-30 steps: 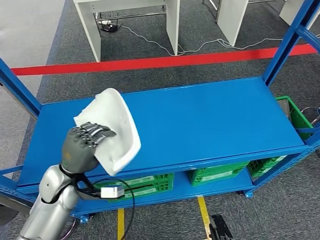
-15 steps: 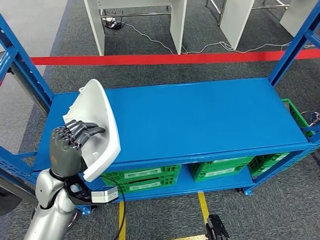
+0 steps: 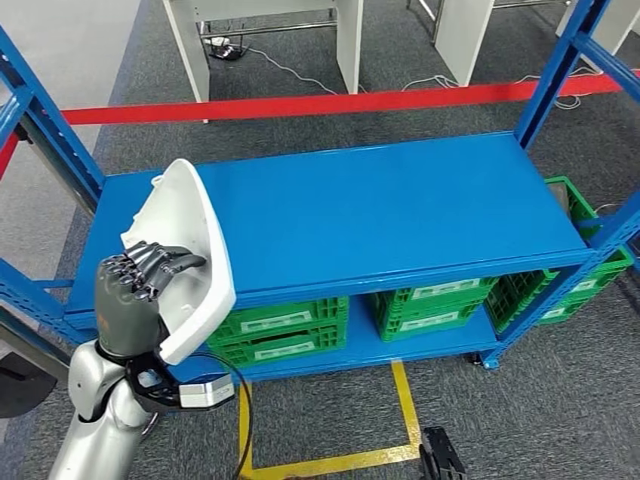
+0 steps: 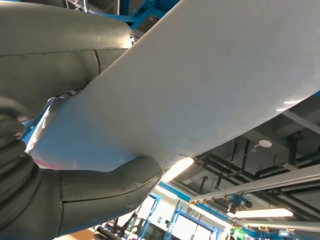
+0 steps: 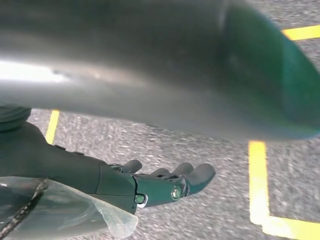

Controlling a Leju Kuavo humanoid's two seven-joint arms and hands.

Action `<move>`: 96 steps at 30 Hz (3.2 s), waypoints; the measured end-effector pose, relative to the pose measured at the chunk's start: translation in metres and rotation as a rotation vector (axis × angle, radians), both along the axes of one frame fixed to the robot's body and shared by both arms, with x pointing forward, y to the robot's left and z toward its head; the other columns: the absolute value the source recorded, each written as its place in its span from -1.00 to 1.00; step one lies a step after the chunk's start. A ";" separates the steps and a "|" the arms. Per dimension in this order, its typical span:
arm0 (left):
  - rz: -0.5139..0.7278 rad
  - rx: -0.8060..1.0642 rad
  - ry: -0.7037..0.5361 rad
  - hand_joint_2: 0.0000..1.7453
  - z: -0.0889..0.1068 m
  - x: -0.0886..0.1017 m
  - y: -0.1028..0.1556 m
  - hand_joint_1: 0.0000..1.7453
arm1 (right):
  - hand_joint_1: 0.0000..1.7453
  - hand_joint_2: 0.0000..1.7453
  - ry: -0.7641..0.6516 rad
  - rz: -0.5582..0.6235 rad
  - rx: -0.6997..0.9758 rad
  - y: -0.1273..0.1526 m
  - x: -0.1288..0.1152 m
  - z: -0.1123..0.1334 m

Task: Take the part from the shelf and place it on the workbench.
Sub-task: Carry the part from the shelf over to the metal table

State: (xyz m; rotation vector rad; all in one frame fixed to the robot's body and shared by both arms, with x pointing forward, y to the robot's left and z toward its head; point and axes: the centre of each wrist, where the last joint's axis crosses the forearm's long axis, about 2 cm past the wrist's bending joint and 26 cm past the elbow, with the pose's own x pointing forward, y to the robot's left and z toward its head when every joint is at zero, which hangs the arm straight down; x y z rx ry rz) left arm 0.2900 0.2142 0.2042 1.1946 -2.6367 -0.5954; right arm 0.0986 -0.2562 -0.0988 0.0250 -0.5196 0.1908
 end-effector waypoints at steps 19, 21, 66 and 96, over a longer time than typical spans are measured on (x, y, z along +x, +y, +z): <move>0.003 -0.010 0.000 1.00 0.001 -0.001 0.000 1.00 | -1.00 -1.00 0.003 0.001 0.000 0.000 -0.001 0.000; -0.004 -0.070 0.029 1.00 -0.001 -0.001 0.000 1.00 | -1.00 -1.00 -0.007 -0.004 -0.002 0.000 0.000 0.000; -0.156 -0.231 0.194 1.00 -0.019 -0.022 -0.012 1.00 | -1.00 -1.00 -0.017 -0.054 -0.010 -0.003 -0.016 -0.004; -0.163 -0.269 0.202 1.00 -0.023 -0.021 -0.017 1.00 | -1.00 -1.00 -0.027 -0.077 -0.054 -0.013 -0.018 -0.005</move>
